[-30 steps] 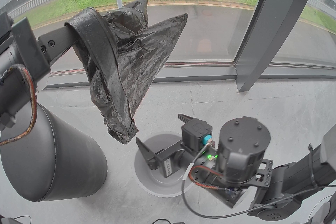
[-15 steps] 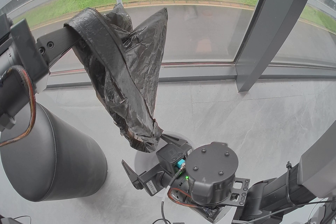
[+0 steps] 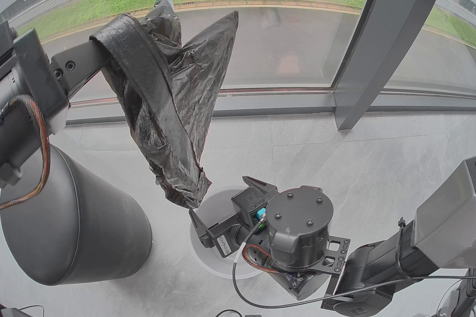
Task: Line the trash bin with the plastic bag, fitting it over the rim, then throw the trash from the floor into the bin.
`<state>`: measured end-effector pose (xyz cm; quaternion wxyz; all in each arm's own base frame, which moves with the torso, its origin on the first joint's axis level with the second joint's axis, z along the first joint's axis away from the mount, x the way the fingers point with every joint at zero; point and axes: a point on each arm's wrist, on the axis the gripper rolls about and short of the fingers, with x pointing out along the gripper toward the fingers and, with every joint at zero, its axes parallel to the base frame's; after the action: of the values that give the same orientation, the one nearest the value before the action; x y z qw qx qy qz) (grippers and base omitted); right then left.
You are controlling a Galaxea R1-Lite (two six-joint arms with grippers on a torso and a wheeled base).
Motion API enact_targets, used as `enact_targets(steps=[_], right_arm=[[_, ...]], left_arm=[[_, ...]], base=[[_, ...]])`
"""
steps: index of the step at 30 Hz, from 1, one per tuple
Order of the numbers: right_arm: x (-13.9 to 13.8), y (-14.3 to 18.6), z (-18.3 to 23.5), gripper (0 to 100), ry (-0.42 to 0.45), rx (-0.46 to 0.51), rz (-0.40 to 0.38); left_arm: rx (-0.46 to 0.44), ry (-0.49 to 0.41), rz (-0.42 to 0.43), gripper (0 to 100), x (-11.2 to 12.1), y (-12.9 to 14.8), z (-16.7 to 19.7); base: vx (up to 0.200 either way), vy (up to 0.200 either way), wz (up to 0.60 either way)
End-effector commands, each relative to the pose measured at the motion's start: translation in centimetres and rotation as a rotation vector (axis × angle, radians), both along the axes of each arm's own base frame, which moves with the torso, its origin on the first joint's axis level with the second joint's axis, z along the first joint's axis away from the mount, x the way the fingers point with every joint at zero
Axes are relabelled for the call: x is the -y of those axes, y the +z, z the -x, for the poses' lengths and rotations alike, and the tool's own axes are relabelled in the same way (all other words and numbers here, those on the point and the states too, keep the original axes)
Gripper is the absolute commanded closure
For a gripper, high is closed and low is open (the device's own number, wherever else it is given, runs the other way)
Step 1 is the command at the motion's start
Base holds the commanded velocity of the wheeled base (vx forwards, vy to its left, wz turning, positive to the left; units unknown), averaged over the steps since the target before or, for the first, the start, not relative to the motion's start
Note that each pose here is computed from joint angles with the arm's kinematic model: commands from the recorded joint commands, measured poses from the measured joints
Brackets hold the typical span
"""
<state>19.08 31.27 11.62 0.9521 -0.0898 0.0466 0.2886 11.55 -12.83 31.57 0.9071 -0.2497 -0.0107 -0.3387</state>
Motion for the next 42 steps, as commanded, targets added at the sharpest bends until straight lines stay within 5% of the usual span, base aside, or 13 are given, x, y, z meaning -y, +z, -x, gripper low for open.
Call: enact_targets(steps=[1, 37, 38, 42], right_arm=[[-0.3, -0.2, -0.3, 0, -0.011, 0.003, 0.003], [-3.5, -0.7, -3.4, 0, -0.128, 0.102, -0.09], [-3.5, -0.7, -3.4, 100, -0.128, 0.102, -0.088], [-3.5, -0.8, -3.4, 100, -0.128, 0.1, -0.086]], left_arm=[[0.002, 0.0, 0.007, 100, -0.3, 0.0, 0.3], [-0.007, -0.003, 0.012, 100, -0.9, -0.4, 0.7], [-0.006, -0.003, 0.013, 100, -0.9, -0.4, 0.8], [-0.006, -0.003, 0.013, 100, -0.9, -0.4, 0.7]], base=[[0.0, 0.0, 0.0], [0.0, 0.0, 0.0], [0.0, 0.0, 0.0], [0.0, 0.0, 0.0]])
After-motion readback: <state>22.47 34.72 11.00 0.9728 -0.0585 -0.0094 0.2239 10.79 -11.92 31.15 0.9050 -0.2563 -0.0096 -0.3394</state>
